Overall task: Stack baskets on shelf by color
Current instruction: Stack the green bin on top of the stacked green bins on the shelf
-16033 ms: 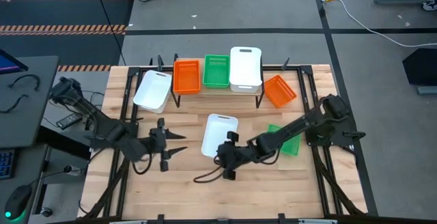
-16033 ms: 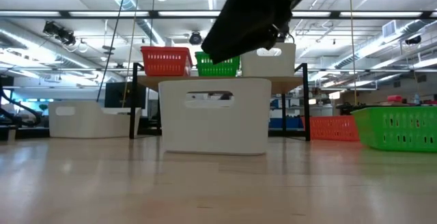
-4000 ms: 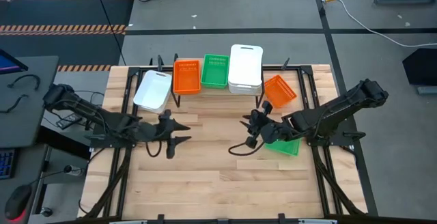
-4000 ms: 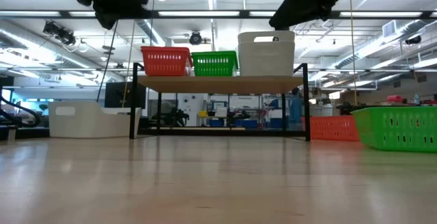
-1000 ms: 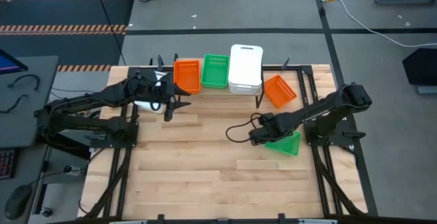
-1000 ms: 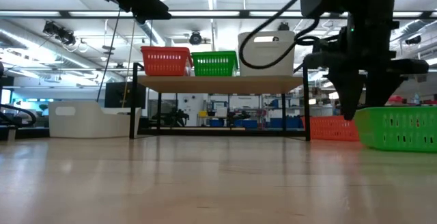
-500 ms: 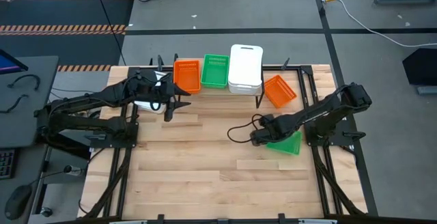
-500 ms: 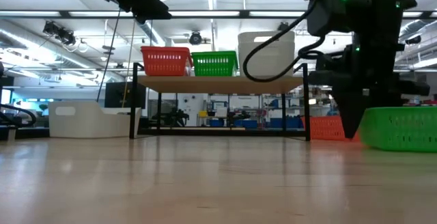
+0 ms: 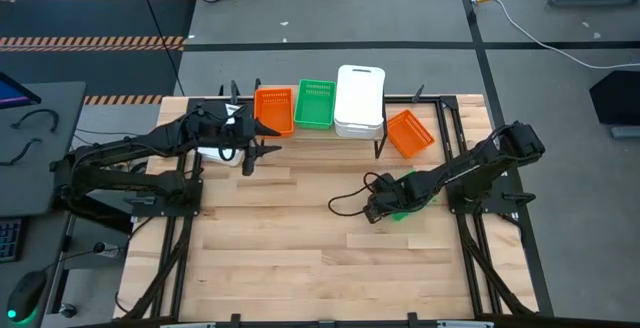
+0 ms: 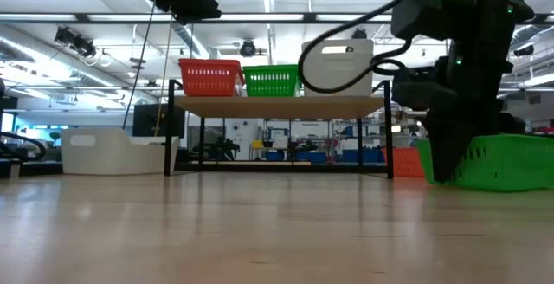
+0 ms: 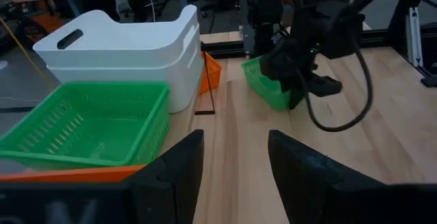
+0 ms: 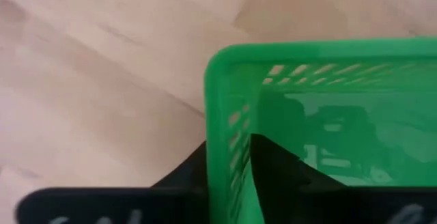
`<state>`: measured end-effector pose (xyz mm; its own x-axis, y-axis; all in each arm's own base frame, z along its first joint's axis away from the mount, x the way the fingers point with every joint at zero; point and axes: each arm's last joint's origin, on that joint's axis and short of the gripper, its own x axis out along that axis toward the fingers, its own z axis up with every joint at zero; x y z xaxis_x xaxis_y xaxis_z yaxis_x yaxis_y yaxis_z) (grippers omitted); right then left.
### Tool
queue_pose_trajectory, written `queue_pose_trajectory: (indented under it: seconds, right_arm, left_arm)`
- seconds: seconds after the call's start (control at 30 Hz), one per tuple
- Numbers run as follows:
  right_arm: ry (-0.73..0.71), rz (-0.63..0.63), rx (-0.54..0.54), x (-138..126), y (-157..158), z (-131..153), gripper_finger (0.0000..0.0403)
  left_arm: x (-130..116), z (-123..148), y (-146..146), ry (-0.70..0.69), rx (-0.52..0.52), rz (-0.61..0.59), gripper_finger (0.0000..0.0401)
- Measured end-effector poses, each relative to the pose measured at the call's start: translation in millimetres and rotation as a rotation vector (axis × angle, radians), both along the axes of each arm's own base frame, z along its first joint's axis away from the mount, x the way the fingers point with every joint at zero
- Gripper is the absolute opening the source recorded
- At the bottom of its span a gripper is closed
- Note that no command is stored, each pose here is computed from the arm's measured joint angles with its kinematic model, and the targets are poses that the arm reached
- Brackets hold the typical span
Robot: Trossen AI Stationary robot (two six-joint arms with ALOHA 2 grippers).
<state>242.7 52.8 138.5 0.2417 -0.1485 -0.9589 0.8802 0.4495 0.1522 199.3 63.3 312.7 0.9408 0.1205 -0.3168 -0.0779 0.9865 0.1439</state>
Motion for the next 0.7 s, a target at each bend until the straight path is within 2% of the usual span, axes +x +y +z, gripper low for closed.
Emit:
queue_pose_trajectory:
  seconds: [0.2,0.3,0.37,0.53,0.7]
  right_arm:
    - [-0.094,0.06,0.054,8.0,10.1,2.8,0.0033]
    - [-0.246,0.164,0.064,20.9,19.2,9.5,0.0019]
    - [-0.374,0.258,0.052,31.2,25.2,16.8,0.0016]
    - [-0.621,0.451,-0.071,49.2,29.9,34.3,0.0013]
    - [-0.663,0.628,-0.216,61.0,25.3,48.1,0.0008]
  left_arm:
    - [0.9,-0.2,-3.2,0.002,-0.005,-0.014,0.0172]
    - [1.7,0.3,-5.2,-0.003,0.009,-0.028,0.0172]
    - [2.8,3.1,-5.6,-0.027,0.057,-0.041,0.0172]
    - [5.0,8.0,-8.5,-0.075,0.08,-0.044,0.0172]
    - [6.4,8.1,-13.7,-0.078,0.077,-0.069,0.0172]
